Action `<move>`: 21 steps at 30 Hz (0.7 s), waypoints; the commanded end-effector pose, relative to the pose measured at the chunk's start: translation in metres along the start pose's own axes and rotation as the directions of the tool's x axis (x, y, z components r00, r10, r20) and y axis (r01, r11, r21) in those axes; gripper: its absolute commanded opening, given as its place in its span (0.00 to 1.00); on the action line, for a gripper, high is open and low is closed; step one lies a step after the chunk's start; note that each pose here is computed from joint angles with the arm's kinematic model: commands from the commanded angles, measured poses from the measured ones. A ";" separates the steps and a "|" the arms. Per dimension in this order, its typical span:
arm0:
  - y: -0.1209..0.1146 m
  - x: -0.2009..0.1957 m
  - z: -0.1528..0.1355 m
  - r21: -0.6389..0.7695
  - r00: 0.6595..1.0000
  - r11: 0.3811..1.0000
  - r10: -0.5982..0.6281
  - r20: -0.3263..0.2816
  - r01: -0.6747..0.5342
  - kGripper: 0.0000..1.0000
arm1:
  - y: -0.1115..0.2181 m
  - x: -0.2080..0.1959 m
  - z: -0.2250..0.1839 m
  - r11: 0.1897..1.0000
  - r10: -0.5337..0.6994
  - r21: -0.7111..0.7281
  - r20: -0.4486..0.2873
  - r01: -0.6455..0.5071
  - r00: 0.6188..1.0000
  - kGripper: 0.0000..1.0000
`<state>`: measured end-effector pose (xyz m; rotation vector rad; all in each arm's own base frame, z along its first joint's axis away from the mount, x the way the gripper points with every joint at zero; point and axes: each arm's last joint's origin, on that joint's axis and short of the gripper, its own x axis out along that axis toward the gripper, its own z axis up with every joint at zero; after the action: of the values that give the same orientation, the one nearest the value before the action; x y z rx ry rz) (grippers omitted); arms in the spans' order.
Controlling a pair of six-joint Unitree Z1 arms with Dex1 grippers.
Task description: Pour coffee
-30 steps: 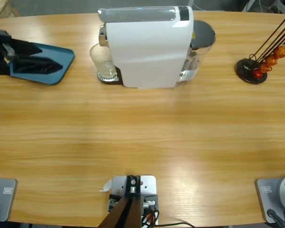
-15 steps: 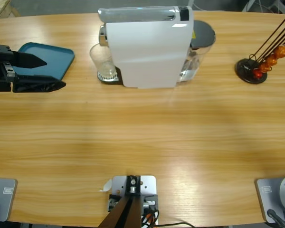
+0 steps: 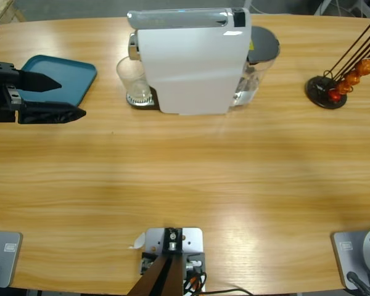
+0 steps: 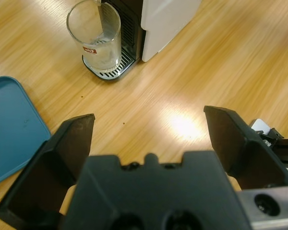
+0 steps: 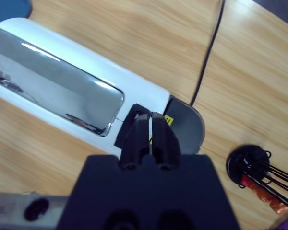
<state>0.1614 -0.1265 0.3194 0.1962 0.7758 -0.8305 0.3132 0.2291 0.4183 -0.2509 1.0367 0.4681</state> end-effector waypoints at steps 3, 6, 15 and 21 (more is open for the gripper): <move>0.001 0.014 -0.009 -0.021 0.998 1.000 0.001 -0.064 -0.002 0.98 | 0.008 0.027 0.002 1.000 0.015 0.002 -0.066 -0.014 0.998 0.00; 0.001 0.014 -0.009 -0.020 0.998 1.000 0.001 -0.066 -0.002 0.98 | 0.008 0.028 0.003 1.000 0.025 0.002 -0.066 -0.025 0.998 0.00; 0.002 0.017 -0.009 -0.019 0.997 1.000 0.000 -0.072 -0.002 0.98 | 0.011 0.032 0.003 0.999 0.046 0.003 -0.079 -0.046 0.996 0.00; 0.003 0.019 -0.008 -0.017 0.997 1.000 -0.001 -0.075 0.000 0.98 | 0.011 0.025 0.000 0.999 0.035 0.009 -0.068 -0.035 0.997 0.00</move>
<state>0.1628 -0.1286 0.3171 0.2002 0.7867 -0.8336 0.3157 0.2350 0.4115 -0.2375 1.0643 0.4952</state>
